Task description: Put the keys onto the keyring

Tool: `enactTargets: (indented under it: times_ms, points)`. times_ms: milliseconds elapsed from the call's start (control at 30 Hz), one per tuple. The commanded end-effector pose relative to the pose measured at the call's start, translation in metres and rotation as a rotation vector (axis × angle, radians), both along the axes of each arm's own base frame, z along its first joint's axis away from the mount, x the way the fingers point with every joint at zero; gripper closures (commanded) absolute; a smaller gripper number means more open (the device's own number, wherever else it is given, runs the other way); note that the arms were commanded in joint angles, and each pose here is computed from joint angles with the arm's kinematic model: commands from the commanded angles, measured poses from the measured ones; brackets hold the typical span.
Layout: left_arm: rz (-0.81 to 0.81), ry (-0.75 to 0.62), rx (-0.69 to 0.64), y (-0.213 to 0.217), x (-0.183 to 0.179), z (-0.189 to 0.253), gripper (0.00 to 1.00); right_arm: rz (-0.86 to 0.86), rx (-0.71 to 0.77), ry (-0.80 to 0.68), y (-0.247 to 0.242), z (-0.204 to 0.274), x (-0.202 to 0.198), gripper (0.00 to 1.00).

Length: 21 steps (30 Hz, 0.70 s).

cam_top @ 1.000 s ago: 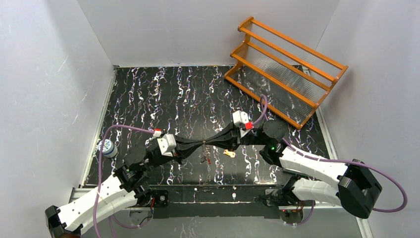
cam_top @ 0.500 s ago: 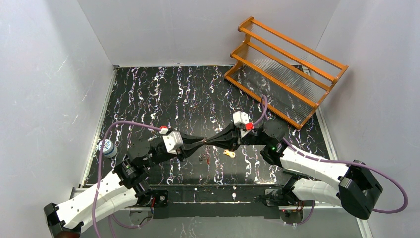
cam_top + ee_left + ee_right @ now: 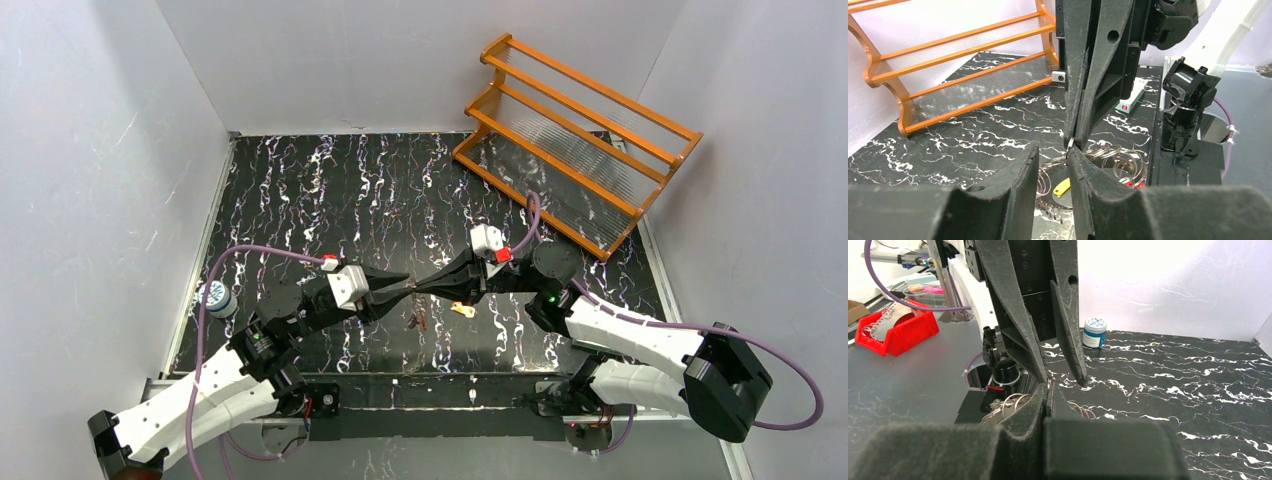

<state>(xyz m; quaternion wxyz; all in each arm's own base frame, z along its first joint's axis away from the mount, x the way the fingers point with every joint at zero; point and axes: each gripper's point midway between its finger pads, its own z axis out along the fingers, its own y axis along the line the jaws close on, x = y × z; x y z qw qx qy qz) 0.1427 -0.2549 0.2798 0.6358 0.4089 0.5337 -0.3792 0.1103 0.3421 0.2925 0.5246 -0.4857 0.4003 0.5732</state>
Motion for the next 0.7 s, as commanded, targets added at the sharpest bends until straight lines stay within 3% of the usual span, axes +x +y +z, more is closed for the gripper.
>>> enactTargets:
  times_ms: [0,100,333,667]
  points:
    - [0.027,-0.011,0.01,0.006,0.002,0.0,0.82,0.014,0.112,-0.086,-0.006,0.033,-0.009,0.99]
    - [0.023,-0.013,0.007,0.007,0.0,-0.001,0.92,0.014,0.112,-0.084,-0.006,0.032,-0.009,0.99]
    - [0.023,-0.008,0.009,0.007,-0.001,-0.002,0.82,0.011,0.116,-0.085,-0.006,0.033,-0.008,0.99]
    - [-0.012,0.002,-0.064,-0.003,-0.001,0.005,0.86,0.019,0.107,-0.077,-0.006,0.03,-0.009,0.99]
